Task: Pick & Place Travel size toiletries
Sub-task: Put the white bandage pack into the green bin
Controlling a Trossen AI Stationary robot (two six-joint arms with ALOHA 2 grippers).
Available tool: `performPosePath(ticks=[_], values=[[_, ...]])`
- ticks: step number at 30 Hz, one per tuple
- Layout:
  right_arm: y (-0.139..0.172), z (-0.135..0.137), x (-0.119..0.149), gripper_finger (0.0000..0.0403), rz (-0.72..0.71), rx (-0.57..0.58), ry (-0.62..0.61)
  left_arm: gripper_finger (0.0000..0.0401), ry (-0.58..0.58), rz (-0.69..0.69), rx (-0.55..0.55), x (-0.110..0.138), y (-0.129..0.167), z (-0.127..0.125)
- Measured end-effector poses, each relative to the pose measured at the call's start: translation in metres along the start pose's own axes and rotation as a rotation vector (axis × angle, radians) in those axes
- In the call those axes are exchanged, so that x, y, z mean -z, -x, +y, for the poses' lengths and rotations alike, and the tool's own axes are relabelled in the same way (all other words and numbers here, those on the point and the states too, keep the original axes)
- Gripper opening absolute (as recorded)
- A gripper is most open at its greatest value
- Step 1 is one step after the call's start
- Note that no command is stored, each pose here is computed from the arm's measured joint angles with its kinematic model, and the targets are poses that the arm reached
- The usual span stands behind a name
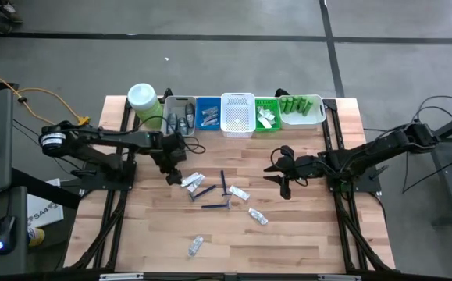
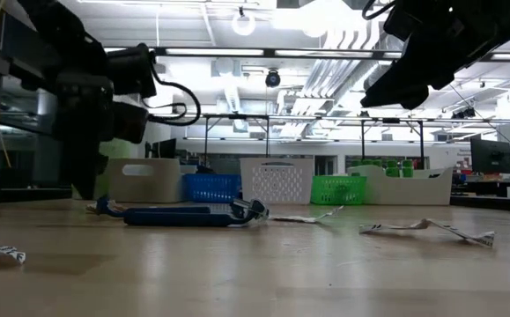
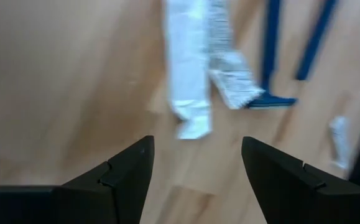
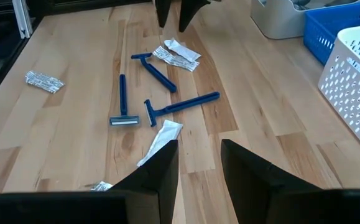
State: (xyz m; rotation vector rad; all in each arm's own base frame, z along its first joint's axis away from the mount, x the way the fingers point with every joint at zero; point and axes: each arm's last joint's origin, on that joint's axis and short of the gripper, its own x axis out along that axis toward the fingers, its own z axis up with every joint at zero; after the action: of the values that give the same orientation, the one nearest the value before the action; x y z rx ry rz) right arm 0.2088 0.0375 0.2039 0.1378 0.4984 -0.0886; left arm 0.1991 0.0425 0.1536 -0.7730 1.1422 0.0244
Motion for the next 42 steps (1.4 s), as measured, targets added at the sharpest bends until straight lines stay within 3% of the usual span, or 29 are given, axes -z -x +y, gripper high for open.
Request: performPosePath(ticks=[2,10,20,37,42], values=[[0.0,0.0,0.0,0.0114,0.0,0.0,0.0,0.0243,0.005,0.004,0.038,0.002,-0.003,0.002],[0.0,0.0,0.0,0.0114,-0.003,-0.001,-0.001,0.0243,0.037,-0.019,0.019,0.009,-0.015,0.011],[0.0,0.0,0.0,0.0114,-0.003,-0.001,-0.001,0.0243,0.062,0.012,0.095,0.003,-0.028,0.014],[0.0,0.0,0.0,0.0114,-0.002,-0.002,-0.001,0.0243,0.122,0.092,0.129,0.006,-0.038,0.019],[0.0,0.0,0.0,0.0114,-0.002,-0.002,-0.001,0.022,0.125,0.093,0.121,0.006,-0.038,0.019]])
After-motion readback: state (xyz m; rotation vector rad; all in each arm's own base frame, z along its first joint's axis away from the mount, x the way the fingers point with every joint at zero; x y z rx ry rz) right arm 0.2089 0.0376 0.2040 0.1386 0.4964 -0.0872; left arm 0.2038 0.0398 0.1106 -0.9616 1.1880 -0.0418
